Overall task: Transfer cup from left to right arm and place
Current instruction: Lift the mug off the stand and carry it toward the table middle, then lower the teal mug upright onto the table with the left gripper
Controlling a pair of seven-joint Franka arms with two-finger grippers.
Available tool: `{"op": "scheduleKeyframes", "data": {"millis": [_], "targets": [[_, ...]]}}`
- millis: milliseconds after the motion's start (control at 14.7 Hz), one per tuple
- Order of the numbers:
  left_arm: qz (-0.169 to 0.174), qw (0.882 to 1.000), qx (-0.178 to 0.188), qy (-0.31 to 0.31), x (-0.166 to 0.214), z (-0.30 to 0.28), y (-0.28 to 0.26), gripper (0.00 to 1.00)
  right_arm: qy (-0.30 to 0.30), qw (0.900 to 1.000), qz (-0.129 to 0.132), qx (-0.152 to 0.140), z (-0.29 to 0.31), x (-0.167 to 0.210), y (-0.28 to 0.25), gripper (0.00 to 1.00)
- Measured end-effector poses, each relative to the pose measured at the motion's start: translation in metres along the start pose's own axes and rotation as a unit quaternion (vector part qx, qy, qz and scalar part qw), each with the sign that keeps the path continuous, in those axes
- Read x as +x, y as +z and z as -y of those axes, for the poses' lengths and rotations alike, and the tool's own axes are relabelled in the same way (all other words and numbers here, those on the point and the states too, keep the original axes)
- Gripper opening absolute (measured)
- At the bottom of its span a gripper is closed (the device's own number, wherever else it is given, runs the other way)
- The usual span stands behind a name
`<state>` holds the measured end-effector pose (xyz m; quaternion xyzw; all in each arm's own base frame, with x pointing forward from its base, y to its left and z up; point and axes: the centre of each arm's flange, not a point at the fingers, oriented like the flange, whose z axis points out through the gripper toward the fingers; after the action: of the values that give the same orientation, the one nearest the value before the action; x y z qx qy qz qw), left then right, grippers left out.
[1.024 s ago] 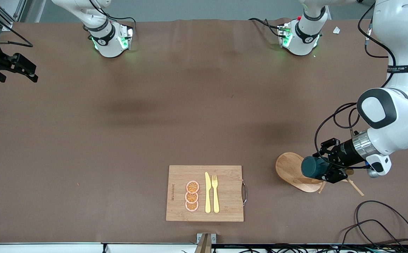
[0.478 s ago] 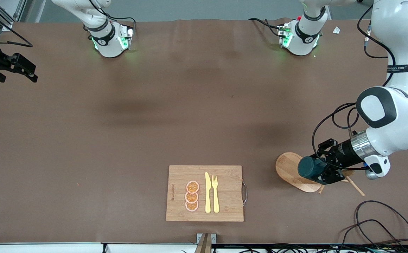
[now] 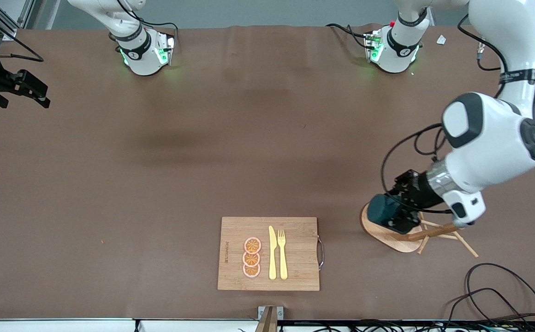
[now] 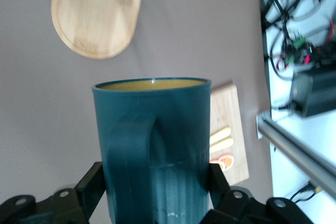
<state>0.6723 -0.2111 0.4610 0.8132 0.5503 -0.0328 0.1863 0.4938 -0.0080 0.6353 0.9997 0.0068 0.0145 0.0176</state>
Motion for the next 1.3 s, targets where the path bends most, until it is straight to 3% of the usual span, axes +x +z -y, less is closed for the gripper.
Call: {"op": "scheduleKeyframes", "data": {"millis": [205,409,751,1160,1297], "targets": [[-0.051,0.995,0.022,0.081,-0.077,0.0,0.019,0.84,-0.007,1.0,0.001,0.0,0.007,0.0,0.0,1.0],[-0.096,0.981,0.045,0.164,-0.138,0.009,0.051,0.84,-0.009,1.0,0.005,0.0,0.009,-0.001,0.001,1.0],[-0.209,0.932,0.086,0.282,-0.23,0.043,0.144,0.84,-0.009,1.0,0.007,0.0,0.009,-0.001,0.001,1.0],[-0.305,0.875,0.076,0.367,-0.316,0.093,0.217,0.84,-0.011,1.0,0.007,0.0,0.012,-0.001,0.001,1.0],[-0.345,0.848,0.059,0.397,-0.342,0.116,0.243,0.84,-0.011,1.0,0.007,0.0,0.012,-0.001,0.001,1.0]]}}
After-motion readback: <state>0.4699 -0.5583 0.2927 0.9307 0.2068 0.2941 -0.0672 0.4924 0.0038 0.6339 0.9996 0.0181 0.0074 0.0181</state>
